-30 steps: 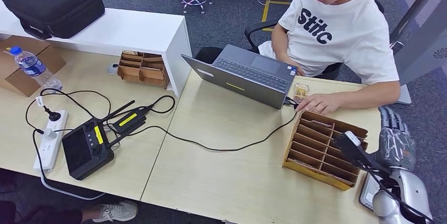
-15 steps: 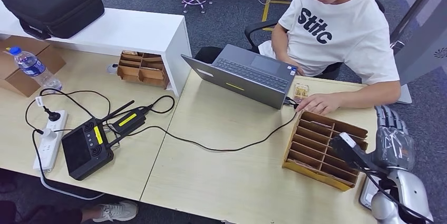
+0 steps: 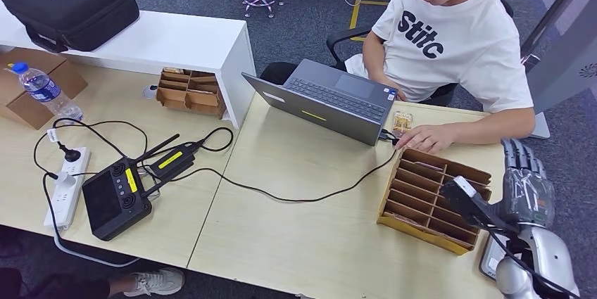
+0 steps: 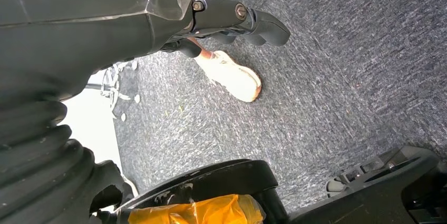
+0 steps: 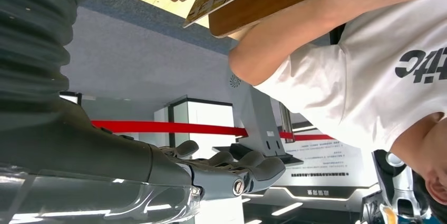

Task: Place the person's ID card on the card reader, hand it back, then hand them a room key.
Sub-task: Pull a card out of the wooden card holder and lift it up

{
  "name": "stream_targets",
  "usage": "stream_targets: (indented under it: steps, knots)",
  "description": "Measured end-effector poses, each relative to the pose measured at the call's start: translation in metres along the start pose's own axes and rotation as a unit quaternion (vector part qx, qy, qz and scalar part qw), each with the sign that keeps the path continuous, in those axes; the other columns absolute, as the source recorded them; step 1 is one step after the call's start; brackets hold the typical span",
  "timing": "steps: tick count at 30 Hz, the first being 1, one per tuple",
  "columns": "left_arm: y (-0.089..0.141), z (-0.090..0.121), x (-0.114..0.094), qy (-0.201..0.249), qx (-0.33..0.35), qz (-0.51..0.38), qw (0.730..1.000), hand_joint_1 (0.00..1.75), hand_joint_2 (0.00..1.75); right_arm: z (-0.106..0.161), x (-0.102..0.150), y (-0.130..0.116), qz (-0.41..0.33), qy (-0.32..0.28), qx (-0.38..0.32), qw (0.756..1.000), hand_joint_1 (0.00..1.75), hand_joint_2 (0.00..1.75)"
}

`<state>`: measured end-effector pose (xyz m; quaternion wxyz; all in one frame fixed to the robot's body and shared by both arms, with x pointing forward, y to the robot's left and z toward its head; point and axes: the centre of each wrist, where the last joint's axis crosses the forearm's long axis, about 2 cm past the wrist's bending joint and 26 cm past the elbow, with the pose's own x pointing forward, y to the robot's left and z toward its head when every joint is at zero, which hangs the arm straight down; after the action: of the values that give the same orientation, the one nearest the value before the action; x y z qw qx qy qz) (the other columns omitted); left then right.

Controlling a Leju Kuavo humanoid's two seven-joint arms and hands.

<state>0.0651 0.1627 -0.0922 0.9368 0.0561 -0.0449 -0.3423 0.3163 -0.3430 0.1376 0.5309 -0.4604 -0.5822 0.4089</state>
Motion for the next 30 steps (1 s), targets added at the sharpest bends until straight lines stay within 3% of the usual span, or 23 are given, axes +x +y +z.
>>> stream_targets:
  steps: [30]
  knots:
    - [0.0002,0.0000,0.0003,-0.001,0.001,-0.005,1.000,0.00,1.75,0.0005,0.0044,0.0082,0.002,-0.003,0.015,1.000,0.00,1.75]
